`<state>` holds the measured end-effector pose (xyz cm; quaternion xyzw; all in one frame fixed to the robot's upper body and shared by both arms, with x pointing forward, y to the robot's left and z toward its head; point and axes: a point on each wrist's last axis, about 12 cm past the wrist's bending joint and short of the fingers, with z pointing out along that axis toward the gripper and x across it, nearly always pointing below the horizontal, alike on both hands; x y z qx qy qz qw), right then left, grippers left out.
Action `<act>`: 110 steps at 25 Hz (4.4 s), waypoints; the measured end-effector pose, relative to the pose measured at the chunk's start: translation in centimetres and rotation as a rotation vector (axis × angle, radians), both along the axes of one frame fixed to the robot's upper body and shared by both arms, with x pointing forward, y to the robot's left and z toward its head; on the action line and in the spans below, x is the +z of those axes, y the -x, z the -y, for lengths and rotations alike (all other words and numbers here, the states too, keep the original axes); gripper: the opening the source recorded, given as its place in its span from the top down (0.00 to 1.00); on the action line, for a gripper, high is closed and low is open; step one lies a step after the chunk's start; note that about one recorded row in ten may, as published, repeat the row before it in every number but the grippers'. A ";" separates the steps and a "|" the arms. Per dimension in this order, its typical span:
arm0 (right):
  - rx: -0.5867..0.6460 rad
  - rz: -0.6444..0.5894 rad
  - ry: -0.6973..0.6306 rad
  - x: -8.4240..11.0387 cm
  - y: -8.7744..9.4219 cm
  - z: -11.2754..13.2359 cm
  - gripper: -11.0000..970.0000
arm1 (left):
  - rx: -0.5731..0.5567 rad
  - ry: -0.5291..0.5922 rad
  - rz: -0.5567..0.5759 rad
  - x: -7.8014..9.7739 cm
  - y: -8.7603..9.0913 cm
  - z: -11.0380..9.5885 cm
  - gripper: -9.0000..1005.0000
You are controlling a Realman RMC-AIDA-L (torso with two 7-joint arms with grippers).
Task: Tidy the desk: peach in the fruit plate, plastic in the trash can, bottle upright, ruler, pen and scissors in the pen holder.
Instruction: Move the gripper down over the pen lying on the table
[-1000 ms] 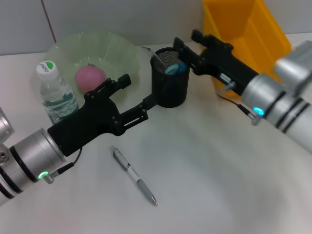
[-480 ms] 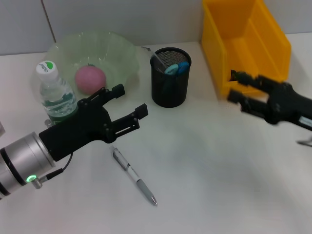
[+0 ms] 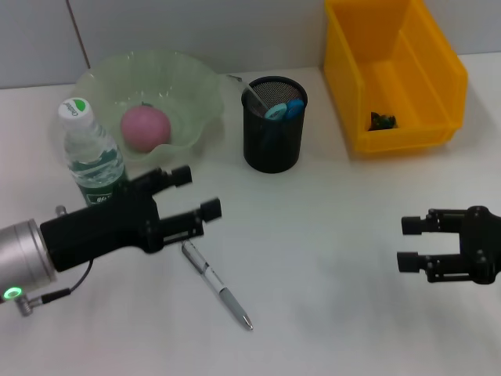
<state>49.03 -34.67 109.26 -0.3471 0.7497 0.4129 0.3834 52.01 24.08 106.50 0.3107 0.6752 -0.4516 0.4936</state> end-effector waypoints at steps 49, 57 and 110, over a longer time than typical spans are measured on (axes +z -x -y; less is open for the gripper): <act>-0.093 -0.207 0.066 0.4 -2.7 -0.2 0.24 | -1.159 -1.382 0.927 10.7 -4.7 15.8 0.23; -0.083 -0.198 0.070 0.5 -3.0 -0.4 0.24 | -1.235 -1.358 0.910 9.9 -4.4 16.2 0.24; -0.037 -0.176 0.073 0.2 -3.1 -1.4 0.25 | -1.355 -1.432 0.891 6.8 -5.6 18.4 0.49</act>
